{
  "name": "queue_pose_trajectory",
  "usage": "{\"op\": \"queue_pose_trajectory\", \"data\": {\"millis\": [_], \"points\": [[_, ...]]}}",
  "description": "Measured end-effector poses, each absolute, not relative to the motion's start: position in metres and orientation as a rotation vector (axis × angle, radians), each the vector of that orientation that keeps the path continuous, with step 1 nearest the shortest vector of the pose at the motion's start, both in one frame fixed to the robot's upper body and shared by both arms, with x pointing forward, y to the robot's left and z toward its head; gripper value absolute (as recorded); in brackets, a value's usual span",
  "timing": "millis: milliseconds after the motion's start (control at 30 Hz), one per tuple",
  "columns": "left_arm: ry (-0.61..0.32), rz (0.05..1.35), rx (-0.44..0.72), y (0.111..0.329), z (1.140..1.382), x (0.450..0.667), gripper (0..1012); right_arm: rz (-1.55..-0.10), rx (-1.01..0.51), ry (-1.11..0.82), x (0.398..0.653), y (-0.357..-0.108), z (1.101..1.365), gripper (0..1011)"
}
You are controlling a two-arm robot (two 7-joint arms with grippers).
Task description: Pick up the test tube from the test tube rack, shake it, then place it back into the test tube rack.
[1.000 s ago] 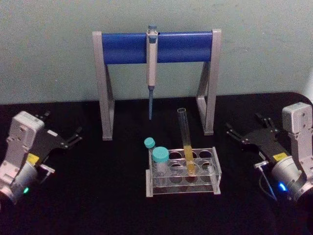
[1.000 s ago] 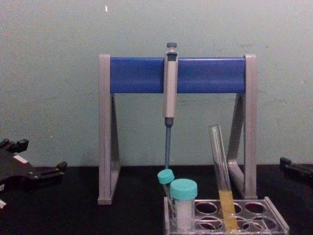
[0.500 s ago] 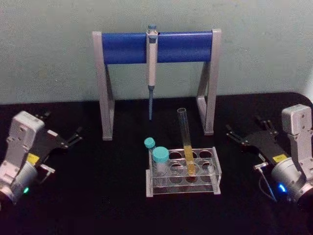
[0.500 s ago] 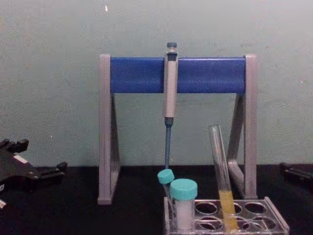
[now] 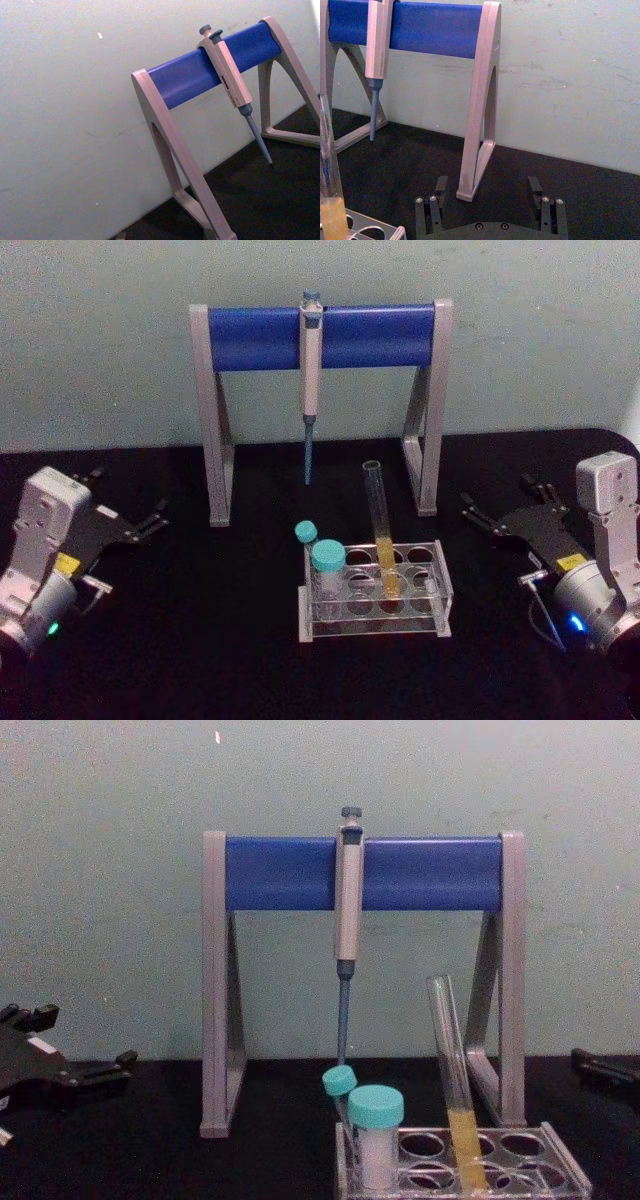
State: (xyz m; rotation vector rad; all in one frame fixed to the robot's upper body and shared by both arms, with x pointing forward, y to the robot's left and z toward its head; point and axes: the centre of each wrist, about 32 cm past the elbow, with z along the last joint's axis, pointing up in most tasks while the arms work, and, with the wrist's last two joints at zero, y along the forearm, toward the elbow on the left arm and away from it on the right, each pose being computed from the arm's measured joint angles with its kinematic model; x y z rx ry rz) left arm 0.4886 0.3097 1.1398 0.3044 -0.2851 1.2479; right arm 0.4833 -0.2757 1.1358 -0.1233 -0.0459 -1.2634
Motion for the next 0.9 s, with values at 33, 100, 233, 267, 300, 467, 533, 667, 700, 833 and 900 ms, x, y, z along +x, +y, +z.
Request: {"op": "queue_pose_trajectory", "data": {"millis": [33,100,233,267,300,467,533,667,700,833,900], "points": [[-0.285,1.248,0.304,0.3097,1.1398,0.4886,1001,-1.263,-0.123,-0.046,0.4833,-0.2757,1.1358,1000],[-0.285,1.248,0.304,0.3097,1.1398,0.4886,1001,-1.263,-0.123,-0.047,0.4833,-0.2757,1.1359,1000],[-0.285,1.248,0.304,0.3097,1.1398,0.4886,1001,-1.263,-0.123,-0.047,0.4833,-0.2756,1.136,1000],[-0.285,1.248,0.304,0.3097,1.1398,0.4886,1001,-1.262,-0.123,-0.048,0.4833,-0.2757,1.1361,1000],[-0.285,1.248,0.304,0.3097,1.1398,0.4886,1001,-1.262,-0.123,-0.048,0.4832,-0.2757,1.1361,1000],[-0.285,1.248,0.304,0.3097,1.1398,0.4886,1001,-1.262,-0.123,-0.048,0.4833,-0.2757,1.1362,1000],[-0.285,1.248,0.304,0.3097,1.1398,0.4886,1001,-1.262,-0.123,-0.048,0.4832,-0.2758,1.1362,1000],[-0.285,1.248,0.304,0.3097,1.1398,0.4886,1001,-1.262,-0.123,-0.048,0.4832,-0.2758,1.1362,1000],[-0.285,1.248,0.304,0.3097,1.1398,0.4886,1001,-1.262,-0.123,-0.048,0.4832,-0.2758,1.1362,1000],[-0.285,1.248,0.304,0.3097,1.1398,0.4886,1001,-1.262,-0.123,-0.048,0.4832,-0.2758,1.1362,1000],[-0.285,1.248,0.304,0.3097,1.1398,0.4886,1001,-1.262,-0.123,-0.048,0.4832,-0.2758,1.1362,1000]]}}
